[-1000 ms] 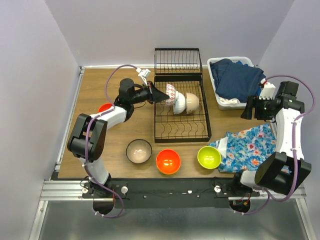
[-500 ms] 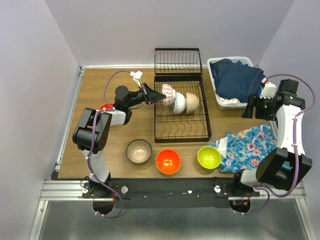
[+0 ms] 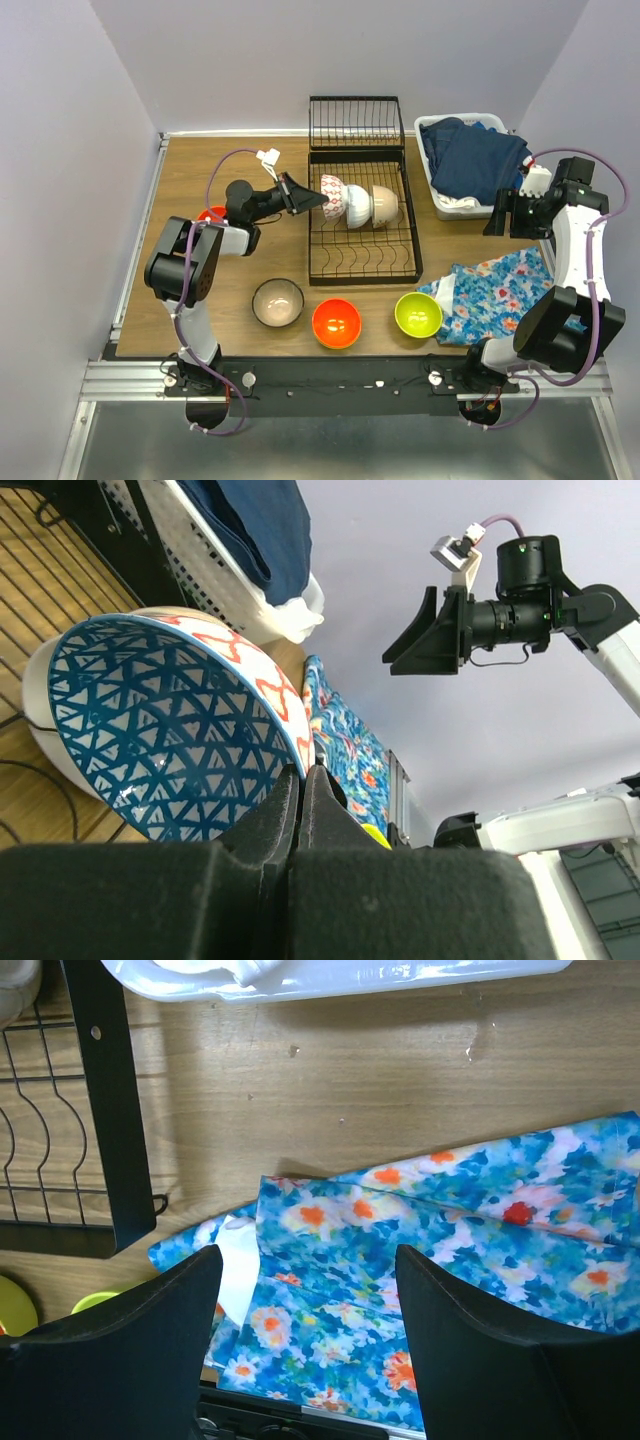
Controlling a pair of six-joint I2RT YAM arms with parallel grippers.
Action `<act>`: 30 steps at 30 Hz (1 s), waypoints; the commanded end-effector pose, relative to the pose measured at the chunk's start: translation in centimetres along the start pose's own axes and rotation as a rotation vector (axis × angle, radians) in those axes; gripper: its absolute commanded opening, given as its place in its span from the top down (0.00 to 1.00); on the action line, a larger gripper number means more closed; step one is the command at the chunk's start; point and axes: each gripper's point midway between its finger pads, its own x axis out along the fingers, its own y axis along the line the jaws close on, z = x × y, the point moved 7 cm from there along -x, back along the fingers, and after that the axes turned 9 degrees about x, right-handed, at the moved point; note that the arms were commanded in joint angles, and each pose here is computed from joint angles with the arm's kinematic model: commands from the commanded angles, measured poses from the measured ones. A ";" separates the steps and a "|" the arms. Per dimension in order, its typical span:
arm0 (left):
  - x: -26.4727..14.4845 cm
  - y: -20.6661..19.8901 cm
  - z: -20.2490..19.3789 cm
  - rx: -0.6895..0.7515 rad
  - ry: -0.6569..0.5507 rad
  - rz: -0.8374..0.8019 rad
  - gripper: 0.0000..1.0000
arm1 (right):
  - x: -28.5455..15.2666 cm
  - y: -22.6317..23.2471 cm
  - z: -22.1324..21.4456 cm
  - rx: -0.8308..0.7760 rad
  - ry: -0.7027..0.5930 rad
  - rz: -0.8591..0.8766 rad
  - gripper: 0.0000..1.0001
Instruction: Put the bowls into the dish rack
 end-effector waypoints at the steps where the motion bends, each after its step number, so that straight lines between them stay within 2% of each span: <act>1: -1.0 -0.9 1.1 0.064 -0.064 -0.025 1.00 | -0.3 0.0 0.3 0.006 -0.004 -0.012 0.22; 17: -0.4 3.9 -1.0 -0.006 0.001 0.069 1.00 | -0.3 0.0 0.1 0.011 0.002 -0.021 0.22; 30: 1.9 6.2 -0.8 -0.074 0.019 -0.046 1.00 | -0.3 -0.3 0.0 0.016 0.014 -0.044 0.22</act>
